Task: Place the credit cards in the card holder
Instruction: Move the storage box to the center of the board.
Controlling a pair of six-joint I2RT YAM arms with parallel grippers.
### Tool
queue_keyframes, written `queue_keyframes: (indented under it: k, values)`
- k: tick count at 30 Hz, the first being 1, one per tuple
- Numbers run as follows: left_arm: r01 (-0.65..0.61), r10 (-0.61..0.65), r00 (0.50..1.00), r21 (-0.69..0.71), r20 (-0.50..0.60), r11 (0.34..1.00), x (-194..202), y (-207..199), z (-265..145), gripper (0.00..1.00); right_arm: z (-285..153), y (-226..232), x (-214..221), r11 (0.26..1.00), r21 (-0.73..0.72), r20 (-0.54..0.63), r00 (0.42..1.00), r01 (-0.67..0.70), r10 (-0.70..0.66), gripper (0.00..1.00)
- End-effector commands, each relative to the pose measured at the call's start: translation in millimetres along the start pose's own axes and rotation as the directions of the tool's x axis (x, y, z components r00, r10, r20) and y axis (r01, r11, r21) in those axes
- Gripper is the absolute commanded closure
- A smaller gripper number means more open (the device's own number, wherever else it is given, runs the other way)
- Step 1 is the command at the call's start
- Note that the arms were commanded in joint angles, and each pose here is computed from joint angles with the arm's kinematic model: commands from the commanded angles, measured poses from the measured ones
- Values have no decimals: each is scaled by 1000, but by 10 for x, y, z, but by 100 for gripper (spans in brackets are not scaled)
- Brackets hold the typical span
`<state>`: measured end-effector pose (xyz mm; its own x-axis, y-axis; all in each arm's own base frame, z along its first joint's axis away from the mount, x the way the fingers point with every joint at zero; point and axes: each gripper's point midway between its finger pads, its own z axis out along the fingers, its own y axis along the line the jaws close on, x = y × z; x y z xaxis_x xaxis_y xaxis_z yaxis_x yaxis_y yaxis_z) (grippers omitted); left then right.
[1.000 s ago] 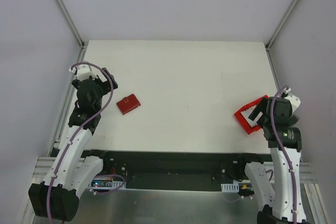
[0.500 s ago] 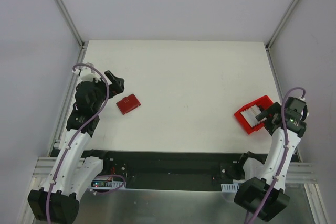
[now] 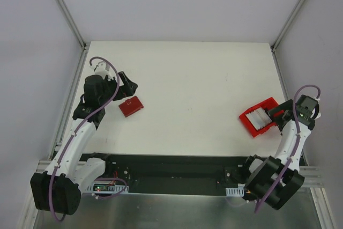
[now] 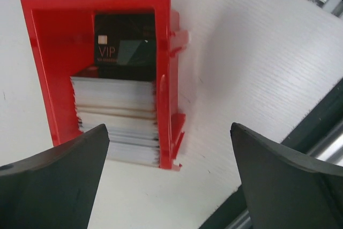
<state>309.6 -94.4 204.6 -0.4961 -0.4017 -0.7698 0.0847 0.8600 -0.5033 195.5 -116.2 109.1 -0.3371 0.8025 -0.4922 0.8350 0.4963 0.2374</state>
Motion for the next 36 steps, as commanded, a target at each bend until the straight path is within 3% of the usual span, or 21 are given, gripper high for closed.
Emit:
queue_keyframes:
  k: [1, 11, 25, 27, 36]
  values:
    - [-53, 51, 999, 82, 18, 995, -173, -214, -14, 1, 134, 188, -421, 997, -30, 80, 994, -70, 72, 4]
    - [-59, 60, 998, 93, -9, 994, -101, -206, 19, 1, 443, 206, -541, 997, -25, 104, 991, -78, 81, 31]
    - [-46, 53, 997, 107, -59, 993, -29, -209, 113, 1, 802, 153, -316, 995, -9, 15, 995, -99, 99, 51]
    - [-44, 52, 997, 111, -65, 993, -22, -218, 123, 1, 821, 133, -265, 993, -5, 8, 993, -114, 114, 58]
    - [-33, 42, 995, 101, -89, 994, 48, -173, 162, 1, 793, 265, -112, 974, -83, -23, 978, -209, 208, 68]
